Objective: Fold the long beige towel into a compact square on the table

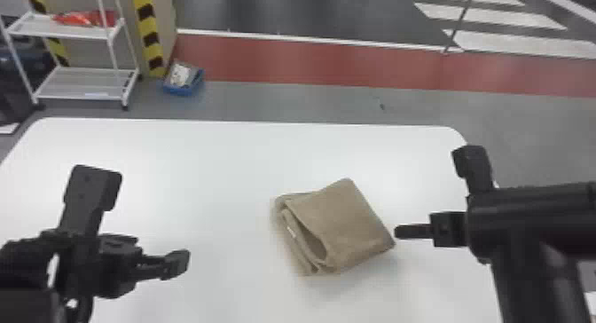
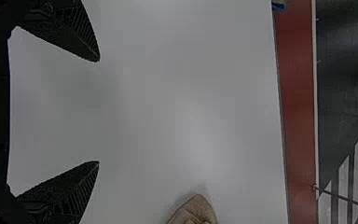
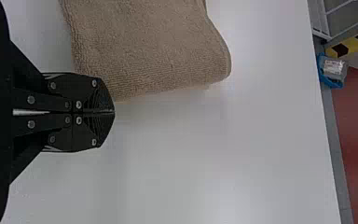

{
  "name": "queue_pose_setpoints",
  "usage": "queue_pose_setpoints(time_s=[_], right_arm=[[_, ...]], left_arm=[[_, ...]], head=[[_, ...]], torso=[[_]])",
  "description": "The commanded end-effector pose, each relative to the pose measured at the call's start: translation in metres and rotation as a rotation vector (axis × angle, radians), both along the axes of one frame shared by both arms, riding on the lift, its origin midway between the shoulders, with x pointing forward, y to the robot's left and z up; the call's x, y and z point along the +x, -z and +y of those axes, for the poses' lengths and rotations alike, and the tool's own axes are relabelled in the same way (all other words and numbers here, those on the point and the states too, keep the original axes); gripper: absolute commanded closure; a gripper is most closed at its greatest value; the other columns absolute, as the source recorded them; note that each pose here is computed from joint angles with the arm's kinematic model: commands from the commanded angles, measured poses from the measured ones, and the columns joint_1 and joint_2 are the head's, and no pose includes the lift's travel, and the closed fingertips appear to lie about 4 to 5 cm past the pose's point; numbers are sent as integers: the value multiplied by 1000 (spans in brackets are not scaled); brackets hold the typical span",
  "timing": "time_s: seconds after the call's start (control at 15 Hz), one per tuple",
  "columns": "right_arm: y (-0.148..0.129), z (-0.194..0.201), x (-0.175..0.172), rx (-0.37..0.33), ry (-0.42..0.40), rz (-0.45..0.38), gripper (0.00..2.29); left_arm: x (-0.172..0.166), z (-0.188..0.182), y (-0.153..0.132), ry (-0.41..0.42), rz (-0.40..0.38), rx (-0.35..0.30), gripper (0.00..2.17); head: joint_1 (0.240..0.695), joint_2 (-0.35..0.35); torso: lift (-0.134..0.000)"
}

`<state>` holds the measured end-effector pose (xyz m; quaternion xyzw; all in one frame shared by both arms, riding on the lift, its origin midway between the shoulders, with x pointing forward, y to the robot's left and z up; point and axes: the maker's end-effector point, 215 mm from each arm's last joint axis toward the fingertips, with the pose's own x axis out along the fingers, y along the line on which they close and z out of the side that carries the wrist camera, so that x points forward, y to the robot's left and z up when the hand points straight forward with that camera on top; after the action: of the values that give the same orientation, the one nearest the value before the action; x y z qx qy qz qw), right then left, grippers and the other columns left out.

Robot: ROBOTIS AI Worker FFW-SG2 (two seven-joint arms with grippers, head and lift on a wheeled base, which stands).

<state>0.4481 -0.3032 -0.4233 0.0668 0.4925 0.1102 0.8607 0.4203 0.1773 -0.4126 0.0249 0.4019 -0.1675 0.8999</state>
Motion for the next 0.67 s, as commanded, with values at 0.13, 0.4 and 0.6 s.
queue_pose_setpoints(time_s=[0.13, 0.4, 0.6], right_arm=[[-9, 21, -13, 83, -47, -20, 2128], [-33, 37, -35, 148, -115, -68, 2128], [-30, 40, -38, 133, -130, -56, 2128]], left_arm=[[1, 3, -1, -5, -2, 0, 100], [6, 0, -6, 0, -16, -6, 100], [9, -7, -6, -17, -24, -23, 100]], head=[[695, -154], [695, -120], [695, -117]], torso=[[-124], [-124], [-124]])
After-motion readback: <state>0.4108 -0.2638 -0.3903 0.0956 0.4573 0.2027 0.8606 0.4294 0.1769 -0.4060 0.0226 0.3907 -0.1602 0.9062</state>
